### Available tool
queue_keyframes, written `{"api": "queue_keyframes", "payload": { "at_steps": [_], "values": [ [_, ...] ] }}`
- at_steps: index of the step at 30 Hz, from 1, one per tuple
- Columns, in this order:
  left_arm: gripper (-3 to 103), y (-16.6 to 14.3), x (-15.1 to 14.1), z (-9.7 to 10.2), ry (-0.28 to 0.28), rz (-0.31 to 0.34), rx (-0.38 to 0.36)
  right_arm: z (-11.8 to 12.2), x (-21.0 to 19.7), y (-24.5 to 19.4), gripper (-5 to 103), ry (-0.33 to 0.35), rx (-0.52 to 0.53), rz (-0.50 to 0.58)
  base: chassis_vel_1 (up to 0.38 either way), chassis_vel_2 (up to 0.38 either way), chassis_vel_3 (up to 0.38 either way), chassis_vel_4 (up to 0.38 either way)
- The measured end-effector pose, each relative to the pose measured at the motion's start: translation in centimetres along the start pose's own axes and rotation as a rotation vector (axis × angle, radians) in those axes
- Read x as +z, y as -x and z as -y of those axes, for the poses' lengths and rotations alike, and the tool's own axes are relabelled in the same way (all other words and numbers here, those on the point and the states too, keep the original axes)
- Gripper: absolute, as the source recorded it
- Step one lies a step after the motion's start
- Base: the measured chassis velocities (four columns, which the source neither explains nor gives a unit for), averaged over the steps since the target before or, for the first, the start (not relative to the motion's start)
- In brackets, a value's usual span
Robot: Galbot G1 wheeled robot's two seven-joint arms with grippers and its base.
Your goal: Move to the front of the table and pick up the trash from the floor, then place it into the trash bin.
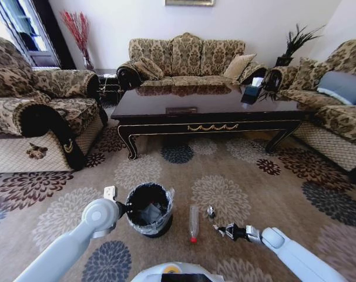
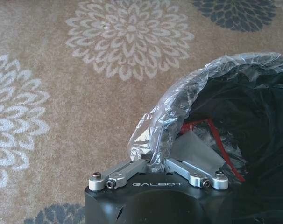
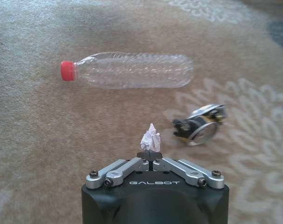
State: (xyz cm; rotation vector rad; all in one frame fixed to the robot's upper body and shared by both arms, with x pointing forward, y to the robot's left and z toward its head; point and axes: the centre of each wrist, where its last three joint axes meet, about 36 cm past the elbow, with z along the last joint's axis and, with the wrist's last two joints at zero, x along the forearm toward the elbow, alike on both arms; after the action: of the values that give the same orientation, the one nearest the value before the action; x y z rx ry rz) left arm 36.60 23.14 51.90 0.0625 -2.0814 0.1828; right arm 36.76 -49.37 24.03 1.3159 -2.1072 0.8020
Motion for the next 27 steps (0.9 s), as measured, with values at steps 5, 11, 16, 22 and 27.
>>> {"api": "queue_keyframes", "payload": {
  "at_steps": [5, 11, 16, 22, 27],
  "values": [
    [0, 0.4, 0.6, 0.7, -0.004, -0.013, 0.018, 1.3, -2.5, -3.5, 0, -0.063, 0.024, 0.032, 0.000, 0.000, 0.000, 0.000],
    [0, 0.9, 1.2, 1.6, -0.007, -0.027, 0.037, 1.9, -5.7, -6.5, 0, -0.125, 0.037, 0.068, 0.000, 0.000, 0.000, 0.000],
    [0, 1.2, 1.8, 2.2, -0.009, -0.039, 0.054, 2.5, -11.0, -10.4, 0, -0.211, 0.077, 0.129, 0.000, 0.000, 0.000, 0.000],
    [0, 1.4, 2.2, 2.7, -0.004, -0.049, 0.065, 0.7, -15.6, -12.9, 0, -0.264, 0.068, 0.200, 0.000, 0.000, 0.000, 0.000],
    [0, 0.9, 2.6, 2.9, -0.001, -0.044, 0.074, 0.0, -19.3, -12.7, 0, -0.329, 0.039, 0.257, 0.000, 0.000, 0.000, 0.000]
  ]
}}
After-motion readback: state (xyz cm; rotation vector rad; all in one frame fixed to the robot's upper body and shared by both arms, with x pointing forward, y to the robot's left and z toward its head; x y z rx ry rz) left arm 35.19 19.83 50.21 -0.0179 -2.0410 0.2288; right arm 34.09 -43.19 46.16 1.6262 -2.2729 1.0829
